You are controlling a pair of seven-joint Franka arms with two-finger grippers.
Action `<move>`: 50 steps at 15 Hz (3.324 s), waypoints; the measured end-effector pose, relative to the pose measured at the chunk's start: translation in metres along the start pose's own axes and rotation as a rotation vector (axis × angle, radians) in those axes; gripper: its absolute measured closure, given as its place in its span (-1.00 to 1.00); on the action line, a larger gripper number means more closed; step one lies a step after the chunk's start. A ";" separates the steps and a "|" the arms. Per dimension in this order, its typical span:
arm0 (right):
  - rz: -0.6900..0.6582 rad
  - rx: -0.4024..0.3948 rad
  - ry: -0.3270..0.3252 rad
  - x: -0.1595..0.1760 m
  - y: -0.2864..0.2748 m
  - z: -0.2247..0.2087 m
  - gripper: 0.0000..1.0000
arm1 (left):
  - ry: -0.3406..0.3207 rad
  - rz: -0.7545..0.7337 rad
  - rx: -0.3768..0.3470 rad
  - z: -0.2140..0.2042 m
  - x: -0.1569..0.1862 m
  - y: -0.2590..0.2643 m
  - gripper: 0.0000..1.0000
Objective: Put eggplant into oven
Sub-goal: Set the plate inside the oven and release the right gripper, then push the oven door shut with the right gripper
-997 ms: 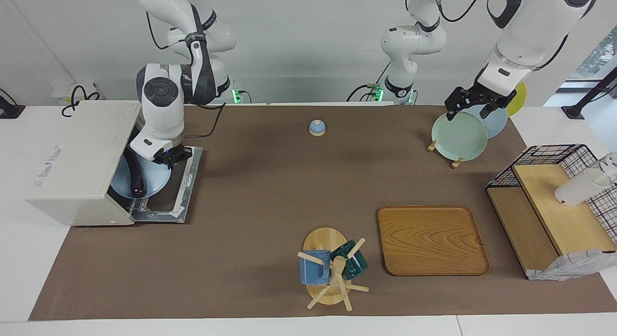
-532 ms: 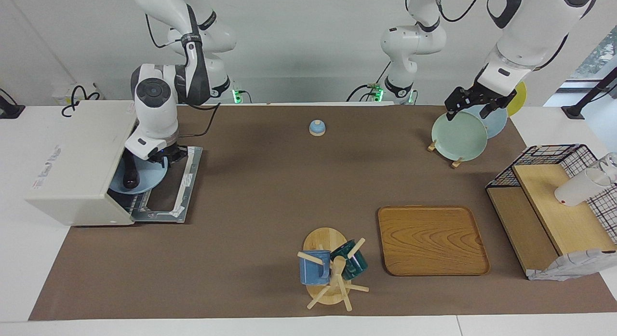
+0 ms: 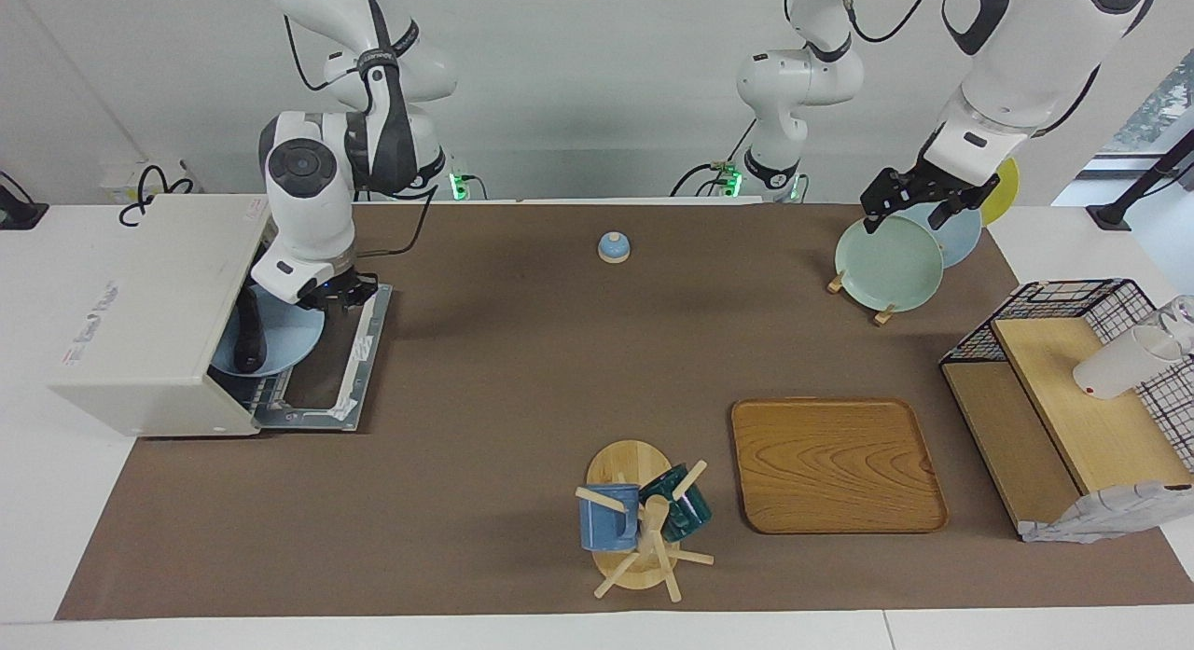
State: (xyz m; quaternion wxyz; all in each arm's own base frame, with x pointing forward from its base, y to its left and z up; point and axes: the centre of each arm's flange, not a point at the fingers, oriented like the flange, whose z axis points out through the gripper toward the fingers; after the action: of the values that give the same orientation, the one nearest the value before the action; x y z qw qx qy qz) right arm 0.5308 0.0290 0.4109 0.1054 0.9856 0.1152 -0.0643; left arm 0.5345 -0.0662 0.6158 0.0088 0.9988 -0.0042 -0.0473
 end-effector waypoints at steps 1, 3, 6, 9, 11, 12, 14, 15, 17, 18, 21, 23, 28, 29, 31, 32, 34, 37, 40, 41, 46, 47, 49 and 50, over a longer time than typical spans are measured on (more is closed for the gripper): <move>0.006 0.026 0.013 0.003 -0.009 -0.005 0.71 | 0.000 0.000 0.000 0.000 0.000 0.000 -1.00; 0.058 0.090 0.042 0.007 -0.021 -0.009 0.98 | 0.000 0.000 0.000 0.000 0.000 0.000 -1.00; 0.094 0.122 0.092 0.014 -0.039 0.001 0.98 | 0.000 0.000 0.000 0.000 0.000 0.000 -1.00; 0.107 0.125 0.126 0.021 -0.057 0.032 0.98 | 0.000 0.000 0.000 0.000 0.000 0.000 -1.00; 0.109 0.126 0.123 0.025 -0.062 0.060 0.98 | 0.000 0.000 0.000 0.000 0.000 0.000 -1.00; 0.100 0.117 0.114 0.027 -0.064 0.071 0.98 | 0.000 0.000 0.000 0.000 0.000 0.000 -1.00; 0.075 0.086 0.102 0.030 -0.065 0.083 0.98 | 0.000 0.000 0.000 0.000 0.000 0.000 -1.00; 0.067 0.074 0.102 0.030 -0.063 0.084 0.98 | 0.000 0.000 0.000 0.000 0.000 0.000 -1.00; 0.056 0.050 0.105 0.030 -0.057 0.085 0.98 | 0.000 0.000 0.000 0.000 0.000 0.000 -1.00; 0.048 0.034 0.108 0.029 -0.052 0.086 0.98 | 0.000 0.000 0.000 0.000 0.000 0.000 -1.00; 0.034 0.019 0.132 0.026 -0.033 0.097 0.98 | 0.000 0.000 0.000 0.000 0.000 0.000 -1.00; 0.027 0.025 0.156 0.023 -0.028 0.104 0.98 | 0.000 0.000 0.000 0.000 0.000 0.000 -1.00; -0.078 -0.049 0.150 0.023 -0.039 0.106 0.98 | 0.000 0.000 0.000 0.000 0.000 0.000 -1.00; -0.109 -0.069 0.140 0.024 -0.041 0.103 0.98 | 0.000 0.000 0.000 0.000 0.000 0.000 -1.00; -0.168 -0.091 0.098 0.028 -0.040 0.087 0.98 | 0.000 0.000 0.000 0.000 0.000 0.000 -1.00; -0.189 -0.101 0.078 0.030 -0.037 0.073 0.98 | 0.000 0.000 0.000 0.000 0.000 0.000 -1.00; -0.207 -0.118 0.072 0.030 -0.020 0.041 0.98 | 0.000 0.000 0.000 0.000 0.000 0.000 -1.00; -0.214 -0.126 0.089 0.014 0.019 0.001 0.98 | 0.000 0.000 0.000 0.000 0.000 0.000 -1.00; -0.204 -0.134 0.109 -0.010 0.080 -0.024 0.98 | 0.000 0.000 0.000 0.000 0.000 0.000 -1.00; -0.200 -0.137 0.110 -0.017 0.102 -0.025 0.98 | 0.000 0.000 0.000 0.000 0.000 0.000 -1.00; -0.163 -0.075 0.104 -0.021 0.121 -0.032 0.98 | 0.000 0.000 0.000 0.000 0.000 0.000 -1.00; -0.137 -0.037 0.086 -0.023 0.126 -0.037 0.98 | 0.000 0.000 0.000 0.000 0.000 0.000 -1.00; -0.083 0.054 0.084 -0.026 0.134 -0.065 0.98 | 0.000 0.000 0.000 0.000 0.000 0.000 -1.00; -0.066 0.093 0.092 -0.028 0.136 -0.084 0.98 | 0.000 0.000 0.000 0.000 0.000 0.000 -1.00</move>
State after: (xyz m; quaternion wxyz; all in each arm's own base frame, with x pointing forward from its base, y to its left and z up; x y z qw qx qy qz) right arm 0.5453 -0.0872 0.5224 0.0520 0.9871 0.1492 -0.0276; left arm 0.5345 -0.0662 0.6158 0.0088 0.9988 -0.0041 -0.0473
